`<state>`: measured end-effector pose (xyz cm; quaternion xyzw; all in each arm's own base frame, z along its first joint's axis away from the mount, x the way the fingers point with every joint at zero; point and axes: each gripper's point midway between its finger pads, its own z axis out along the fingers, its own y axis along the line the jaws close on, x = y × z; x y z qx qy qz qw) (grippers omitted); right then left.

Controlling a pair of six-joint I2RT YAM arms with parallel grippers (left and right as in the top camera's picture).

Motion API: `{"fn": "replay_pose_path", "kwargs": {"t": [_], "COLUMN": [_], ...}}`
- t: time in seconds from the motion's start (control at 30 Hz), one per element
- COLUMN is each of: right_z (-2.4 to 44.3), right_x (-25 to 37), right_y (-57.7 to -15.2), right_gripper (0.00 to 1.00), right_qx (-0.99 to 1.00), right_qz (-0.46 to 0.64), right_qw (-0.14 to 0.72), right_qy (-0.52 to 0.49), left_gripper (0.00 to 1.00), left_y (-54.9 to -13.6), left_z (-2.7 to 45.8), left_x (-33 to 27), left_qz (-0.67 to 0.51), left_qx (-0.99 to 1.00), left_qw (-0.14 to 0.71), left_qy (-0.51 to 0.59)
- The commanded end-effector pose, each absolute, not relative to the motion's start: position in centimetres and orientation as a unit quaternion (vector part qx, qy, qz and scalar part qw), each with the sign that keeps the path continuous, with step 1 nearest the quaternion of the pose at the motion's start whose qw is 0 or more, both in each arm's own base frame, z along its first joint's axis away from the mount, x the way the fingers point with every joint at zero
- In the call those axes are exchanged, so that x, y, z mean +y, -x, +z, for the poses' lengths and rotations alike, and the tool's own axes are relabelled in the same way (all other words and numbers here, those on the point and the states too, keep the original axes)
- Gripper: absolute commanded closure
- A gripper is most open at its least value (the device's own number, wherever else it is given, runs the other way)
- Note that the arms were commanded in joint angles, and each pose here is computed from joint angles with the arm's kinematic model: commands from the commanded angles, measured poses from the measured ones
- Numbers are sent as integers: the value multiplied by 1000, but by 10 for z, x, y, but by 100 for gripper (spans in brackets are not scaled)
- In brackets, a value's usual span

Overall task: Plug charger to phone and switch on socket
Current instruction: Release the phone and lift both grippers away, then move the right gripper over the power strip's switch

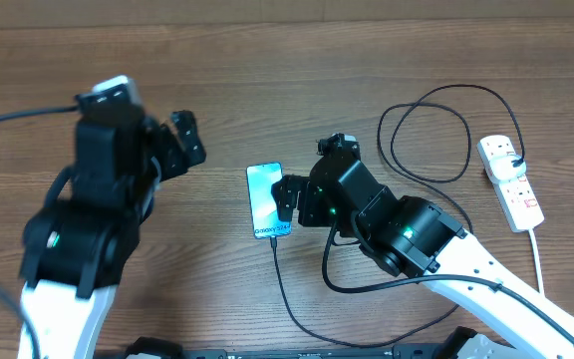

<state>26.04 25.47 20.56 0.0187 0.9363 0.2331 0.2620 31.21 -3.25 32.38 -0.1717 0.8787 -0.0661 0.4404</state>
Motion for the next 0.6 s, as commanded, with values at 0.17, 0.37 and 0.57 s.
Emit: {"fn": "replay_pose_path", "kwargs": {"t": [0.17, 0.37, 0.57], "right_z": [186, 172, 164], "right_x": [170, 111, 73], "right_y": [-279, -281, -271], "right_gripper": [0, 4, 25], "right_qx": [931, 919, 909], "right_qz": [138, 88, 47], "right_qw": [235, 196, 167], "right_qy": [-243, -330, -378], "left_gripper": [0, 0, 0], "left_y": [-271, -250, -247], "left_z": [366, 378, 379], "left_x": [-7, 6, 11], "left_qz": [-47, -34, -23], "left_qx": [837, 821, 818], "left_qw": [510, 531, 534], "left_qy": [193, 206, 213]}}
